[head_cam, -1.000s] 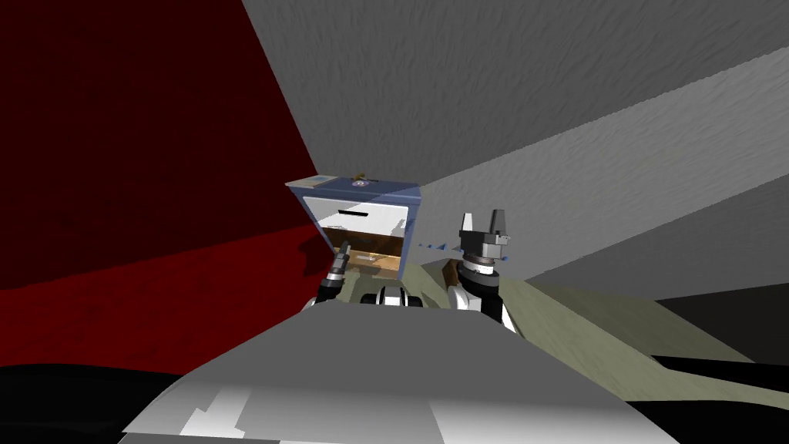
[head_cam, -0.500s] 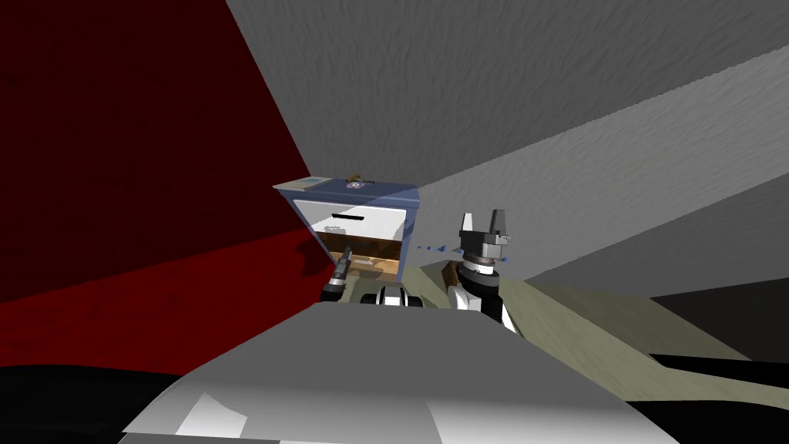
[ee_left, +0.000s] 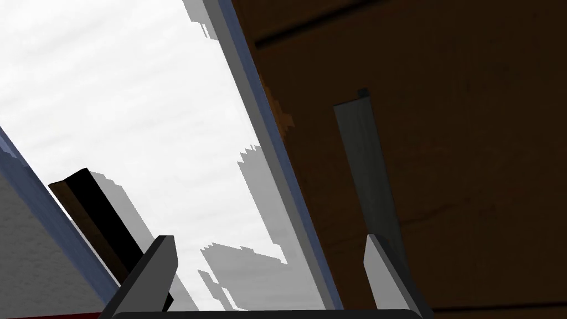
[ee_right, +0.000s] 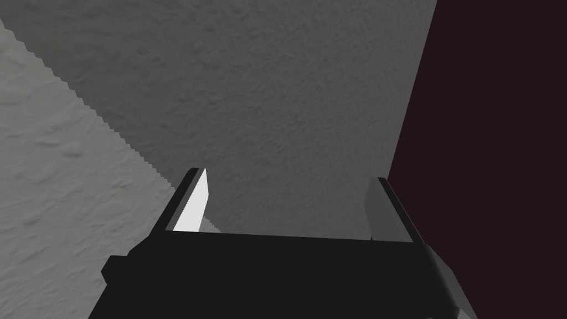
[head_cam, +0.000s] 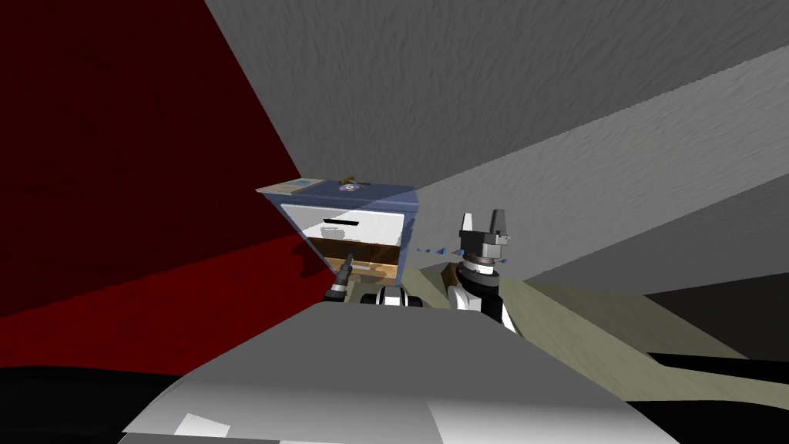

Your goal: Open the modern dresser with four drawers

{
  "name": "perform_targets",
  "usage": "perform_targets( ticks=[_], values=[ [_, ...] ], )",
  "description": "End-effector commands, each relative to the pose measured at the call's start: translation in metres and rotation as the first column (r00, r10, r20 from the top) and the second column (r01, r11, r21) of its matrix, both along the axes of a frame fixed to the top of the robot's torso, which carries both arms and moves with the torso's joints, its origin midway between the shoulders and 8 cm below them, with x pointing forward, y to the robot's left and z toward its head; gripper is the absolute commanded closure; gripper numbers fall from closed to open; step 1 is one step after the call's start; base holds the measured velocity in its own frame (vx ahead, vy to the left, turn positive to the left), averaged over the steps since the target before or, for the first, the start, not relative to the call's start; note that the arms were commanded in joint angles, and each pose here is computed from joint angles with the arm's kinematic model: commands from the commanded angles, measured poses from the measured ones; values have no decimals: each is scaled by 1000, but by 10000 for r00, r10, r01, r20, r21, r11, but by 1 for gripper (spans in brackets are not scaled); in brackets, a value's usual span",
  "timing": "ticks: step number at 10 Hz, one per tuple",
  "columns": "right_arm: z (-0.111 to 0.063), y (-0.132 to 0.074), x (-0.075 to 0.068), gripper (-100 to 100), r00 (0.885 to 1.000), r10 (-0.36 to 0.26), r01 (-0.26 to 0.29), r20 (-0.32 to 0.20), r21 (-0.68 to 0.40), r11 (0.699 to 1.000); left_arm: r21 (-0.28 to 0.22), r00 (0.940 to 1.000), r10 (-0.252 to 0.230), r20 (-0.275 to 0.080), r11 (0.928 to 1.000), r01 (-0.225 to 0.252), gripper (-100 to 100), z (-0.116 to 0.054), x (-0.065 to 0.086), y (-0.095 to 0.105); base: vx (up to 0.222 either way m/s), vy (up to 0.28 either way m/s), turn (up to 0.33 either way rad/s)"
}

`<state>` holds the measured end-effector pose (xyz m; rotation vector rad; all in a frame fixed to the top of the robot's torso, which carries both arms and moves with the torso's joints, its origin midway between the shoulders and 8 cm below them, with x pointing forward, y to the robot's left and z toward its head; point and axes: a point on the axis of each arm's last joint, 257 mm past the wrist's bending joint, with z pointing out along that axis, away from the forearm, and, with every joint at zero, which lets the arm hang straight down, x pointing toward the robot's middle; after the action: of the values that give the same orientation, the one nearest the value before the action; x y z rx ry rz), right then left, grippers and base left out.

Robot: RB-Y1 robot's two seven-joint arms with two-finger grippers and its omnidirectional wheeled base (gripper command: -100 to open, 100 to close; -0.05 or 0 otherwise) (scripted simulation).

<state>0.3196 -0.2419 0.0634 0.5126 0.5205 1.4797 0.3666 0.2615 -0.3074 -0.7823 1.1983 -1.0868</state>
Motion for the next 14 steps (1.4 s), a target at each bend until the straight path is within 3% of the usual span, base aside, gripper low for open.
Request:
perform_targets(
  ticks=[1, 7, 8, 12, 13, 14],
  values=[
    [0, 0, 0, 0, 10000, 0, 0, 0, 0, 10000, 4, 9988, 20, -488, 10000, -19, -100, -26, -9, -4, 79, 2, -47],
    [0, 0, 0, 0, 10000, 0, 0, 0, 0, 10000, -462, 9908, 104, -1346, 9988, -167, -100, -72, -27, -28, 75, 0, -34],
    [0, 0, 0, 0, 10000, 0, 0, 0, 0, 10000, -363, 9917, 91, -1281, 9992, -138, -100, -69, -24, -25, 30, -1, -7],
    [0, 0, 0, 0, 10000, 2, -2, 2, 2, 10000, -377, 9897, 626, -1286, 9970, -680, -100, -61, 12, 20, -43, -57, -137],
    [0, 0, 0, 0, 10000, 2, -2, 2, 2, 10000, -361, 9905, 543, -1267, 9976, -593, -100, -63, 7, 11, -27, -33, -19],
    [0, 0, 0, 0, 10000, 0, 0, 1, 1, 10000, -363, 9907, 404, -1296, 9983, -455, 100, -65, -2, 1, 20, 30, 199]
  ],
)
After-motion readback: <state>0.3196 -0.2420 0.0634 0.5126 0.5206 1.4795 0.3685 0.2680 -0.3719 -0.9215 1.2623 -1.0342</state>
